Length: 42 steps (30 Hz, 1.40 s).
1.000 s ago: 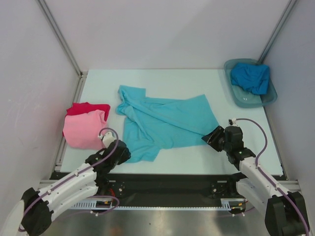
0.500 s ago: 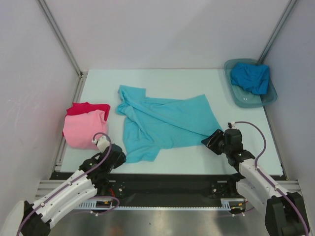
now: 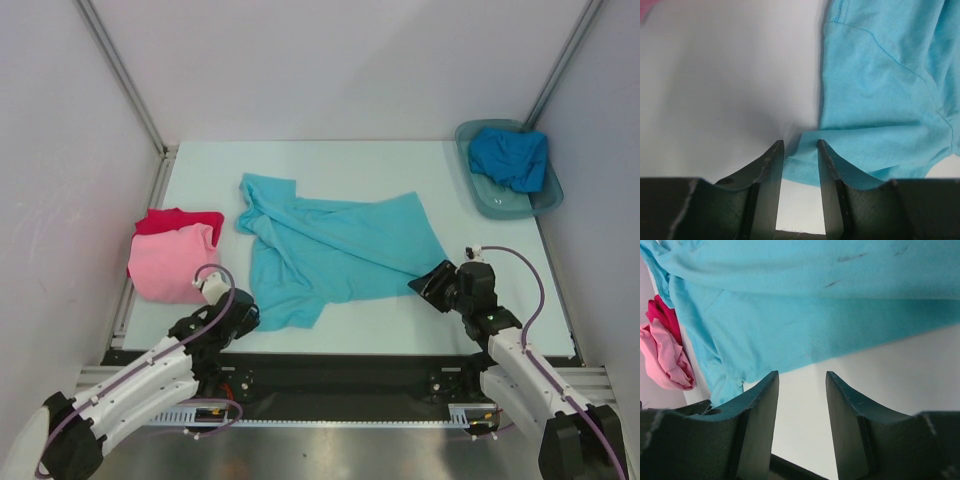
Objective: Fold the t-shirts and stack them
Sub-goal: Flatten the tshirt out
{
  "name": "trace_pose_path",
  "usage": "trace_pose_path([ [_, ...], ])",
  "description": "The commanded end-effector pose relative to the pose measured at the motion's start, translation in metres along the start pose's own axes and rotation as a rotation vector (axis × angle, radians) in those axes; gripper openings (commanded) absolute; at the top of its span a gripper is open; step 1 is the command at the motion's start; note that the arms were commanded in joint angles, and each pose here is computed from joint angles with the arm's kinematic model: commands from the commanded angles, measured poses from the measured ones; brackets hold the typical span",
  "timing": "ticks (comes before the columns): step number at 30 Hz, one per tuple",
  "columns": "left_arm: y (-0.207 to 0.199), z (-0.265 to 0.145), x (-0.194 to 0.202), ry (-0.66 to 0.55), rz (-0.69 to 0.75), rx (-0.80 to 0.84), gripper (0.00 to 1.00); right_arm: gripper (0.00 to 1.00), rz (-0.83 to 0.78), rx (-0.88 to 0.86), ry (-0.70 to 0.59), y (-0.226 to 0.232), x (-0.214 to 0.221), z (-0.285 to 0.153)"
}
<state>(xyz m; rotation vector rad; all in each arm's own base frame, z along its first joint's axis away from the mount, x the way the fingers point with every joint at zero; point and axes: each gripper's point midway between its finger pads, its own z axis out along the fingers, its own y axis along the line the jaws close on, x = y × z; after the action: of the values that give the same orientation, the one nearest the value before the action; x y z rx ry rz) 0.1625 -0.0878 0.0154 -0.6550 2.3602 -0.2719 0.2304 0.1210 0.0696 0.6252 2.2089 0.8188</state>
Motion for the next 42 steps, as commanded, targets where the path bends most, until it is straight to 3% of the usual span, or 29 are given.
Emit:
trace_pose_path([
  [1,-0.01,-0.001,0.003,0.032,0.024,0.022,0.39,0.48,0.002,-0.043,-0.018,0.019,-0.012,-0.004],
  [8,-0.014,-0.006,0.007,0.068,0.034,0.02,0.34,0.46,0.026,-0.032,-0.016,0.014,-0.017,-0.001],
  [11,-0.011,-0.011,0.007,0.083,0.037,-0.014,0.25,0.45,0.035,-0.023,-0.023,0.012,-0.021,0.001],
  [12,-0.01,-0.012,0.006,0.082,0.035,-0.021,0.17,0.45,0.035,-0.027,-0.028,0.013,-0.023,0.001],
  [16,-0.01,-0.019,0.001,0.079,0.013,-0.042,0.0,0.44,0.051,-0.018,-0.031,0.01,-0.026,0.003],
  [26,-0.009,-0.051,0.003,0.14,-0.09,-0.037,0.0,0.43,0.092,-0.001,-0.038,0.0,-0.034,0.012],
  [37,-0.015,-0.117,-0.036,0.118,-0.152,-0.021,0.0,0.42,0.127,0.004,-0.057,-0.003,-0.041,0.021],
  [42,-0.008,-0.131,-0.029,0.164,-0.175,0.006,0.0,0.41,0.142,-0.007,-0.062,-0.002,-0.044,0.025],
])
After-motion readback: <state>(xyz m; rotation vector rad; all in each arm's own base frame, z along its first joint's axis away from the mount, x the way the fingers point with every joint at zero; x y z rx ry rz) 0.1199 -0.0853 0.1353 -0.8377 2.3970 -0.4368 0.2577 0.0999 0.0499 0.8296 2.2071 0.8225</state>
